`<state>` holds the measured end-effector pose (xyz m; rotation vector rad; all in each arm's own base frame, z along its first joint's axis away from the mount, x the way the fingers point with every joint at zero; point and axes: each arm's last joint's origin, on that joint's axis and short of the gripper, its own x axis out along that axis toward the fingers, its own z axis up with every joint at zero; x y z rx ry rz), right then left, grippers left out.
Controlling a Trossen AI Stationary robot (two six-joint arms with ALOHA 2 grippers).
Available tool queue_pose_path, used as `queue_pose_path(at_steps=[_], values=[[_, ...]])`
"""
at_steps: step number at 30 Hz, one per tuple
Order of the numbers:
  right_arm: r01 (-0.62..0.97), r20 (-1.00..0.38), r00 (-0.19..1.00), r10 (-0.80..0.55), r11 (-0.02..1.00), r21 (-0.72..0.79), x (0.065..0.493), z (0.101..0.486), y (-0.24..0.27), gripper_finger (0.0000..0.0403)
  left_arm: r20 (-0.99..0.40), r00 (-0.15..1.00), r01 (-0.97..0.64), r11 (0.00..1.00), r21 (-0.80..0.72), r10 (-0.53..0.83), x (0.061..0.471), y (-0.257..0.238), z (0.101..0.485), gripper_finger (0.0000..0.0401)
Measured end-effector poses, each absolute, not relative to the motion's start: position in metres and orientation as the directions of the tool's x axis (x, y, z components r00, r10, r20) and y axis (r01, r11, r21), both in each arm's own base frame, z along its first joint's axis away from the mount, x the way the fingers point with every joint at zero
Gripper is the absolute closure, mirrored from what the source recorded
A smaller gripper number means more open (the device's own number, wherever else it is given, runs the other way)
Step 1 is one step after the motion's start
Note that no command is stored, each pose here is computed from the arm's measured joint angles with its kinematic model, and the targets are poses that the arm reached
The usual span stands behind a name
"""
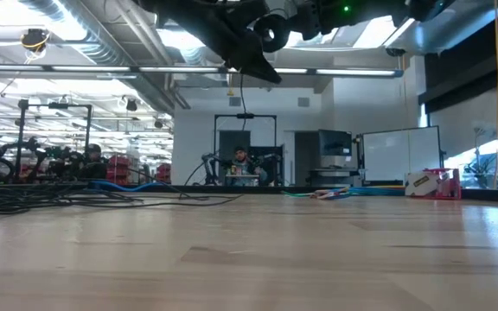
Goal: Coiling cords
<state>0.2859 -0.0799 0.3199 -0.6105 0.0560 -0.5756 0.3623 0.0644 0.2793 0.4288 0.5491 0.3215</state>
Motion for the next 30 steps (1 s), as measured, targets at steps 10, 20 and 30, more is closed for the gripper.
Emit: queue_pose_path(at_steps=[10, 20, 30], values=[[0.494, 0.096, 0.835, -0.542, 0.661, -0.565, 0.286, 0.318, -0.08, 0.0394, -0.433, 0.785, -0.236, 0.859, 0.454, 0.444, 0.36, 0.069, 0.284, 0.0227], [0.475, 0.076, 0.842, -0.534, 0.668, -0.572, 0.286, 0.316, -0.08, 0.0394, -0.394, 0.822, -0.227, 0.872, 0.434, 0.41, 0.316, 0.039, 0.348, 0.0198], [0.47, 0.076, 0.842, -0.534, 0.657, -0.589, 0.286, 0.316, -0.08, 0.0394, -0.462, 0.826, -0.18, 0.927, 0.329, 0.324, 0.295, 0.034, 0.354, 0.0198]])
